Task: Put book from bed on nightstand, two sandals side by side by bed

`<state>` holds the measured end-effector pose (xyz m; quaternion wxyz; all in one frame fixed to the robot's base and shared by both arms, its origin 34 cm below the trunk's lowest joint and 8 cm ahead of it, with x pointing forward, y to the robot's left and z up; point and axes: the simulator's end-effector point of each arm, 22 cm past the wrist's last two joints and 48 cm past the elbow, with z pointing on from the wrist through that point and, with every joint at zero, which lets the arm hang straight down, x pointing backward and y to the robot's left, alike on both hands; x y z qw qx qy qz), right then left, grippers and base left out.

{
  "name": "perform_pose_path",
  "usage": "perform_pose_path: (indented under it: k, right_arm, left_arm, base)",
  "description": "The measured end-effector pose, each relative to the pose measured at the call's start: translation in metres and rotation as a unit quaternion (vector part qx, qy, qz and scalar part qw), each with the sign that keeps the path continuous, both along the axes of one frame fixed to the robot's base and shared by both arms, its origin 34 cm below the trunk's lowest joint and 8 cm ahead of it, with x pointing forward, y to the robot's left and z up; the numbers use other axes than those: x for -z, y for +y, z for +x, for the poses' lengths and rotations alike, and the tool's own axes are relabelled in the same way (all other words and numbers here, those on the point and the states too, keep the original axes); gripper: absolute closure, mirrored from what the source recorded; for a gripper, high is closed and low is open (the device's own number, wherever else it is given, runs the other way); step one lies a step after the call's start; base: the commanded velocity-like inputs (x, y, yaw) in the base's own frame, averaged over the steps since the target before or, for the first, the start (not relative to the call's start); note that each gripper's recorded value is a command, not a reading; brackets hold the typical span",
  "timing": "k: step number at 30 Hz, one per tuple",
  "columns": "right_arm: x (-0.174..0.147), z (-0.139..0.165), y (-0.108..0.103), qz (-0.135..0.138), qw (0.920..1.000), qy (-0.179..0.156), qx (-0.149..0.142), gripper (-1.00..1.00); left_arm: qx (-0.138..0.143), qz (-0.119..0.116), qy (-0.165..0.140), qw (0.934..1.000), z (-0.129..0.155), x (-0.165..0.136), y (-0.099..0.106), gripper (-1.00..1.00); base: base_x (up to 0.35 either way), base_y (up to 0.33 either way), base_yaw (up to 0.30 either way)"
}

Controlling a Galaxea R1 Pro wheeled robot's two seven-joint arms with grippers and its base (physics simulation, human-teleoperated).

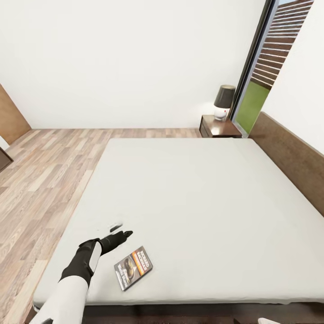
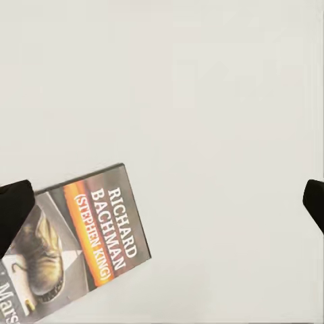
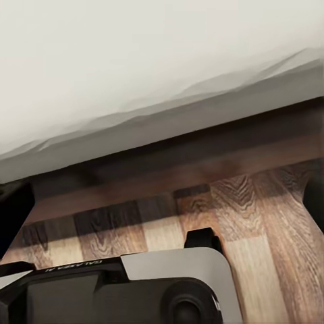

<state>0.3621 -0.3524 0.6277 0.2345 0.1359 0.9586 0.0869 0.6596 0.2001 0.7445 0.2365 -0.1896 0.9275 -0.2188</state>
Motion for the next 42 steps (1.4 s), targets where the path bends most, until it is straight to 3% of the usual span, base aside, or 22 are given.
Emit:
perform_pose_path:
  k: [4, 7, 42]
  right_arm:
    - [0.002, -0.002, 0.0, 0.0, 1.0, 0.003, 0.0, -1.0]
    - [0.003, -0.004, 0.0, 0.0, 1.0, 0.006, 0.0, -1.0]
    - [0.016, -0.024, 0.0, 0.001, 0.9995, 0.032, 0.001, -1.0]
  left_arm:
    - [0.01, -0.023, 0.005, 0.9997, 0.041, -0.033, -0.008, -1.0]
    - [0.013, -0.027, 0.009, 0.9995, 0.046, -0.036, -0.012, -1.0]
    - [0.015, -0.032, 0.037, 0.9987, 0.035, -0.005, -0.016, -1.0]
  base:
    - [0.0, 0.0, 0.0]
    - [0.0, 0.0, 0.0]
    - [0.0, 0.0, 0.0]
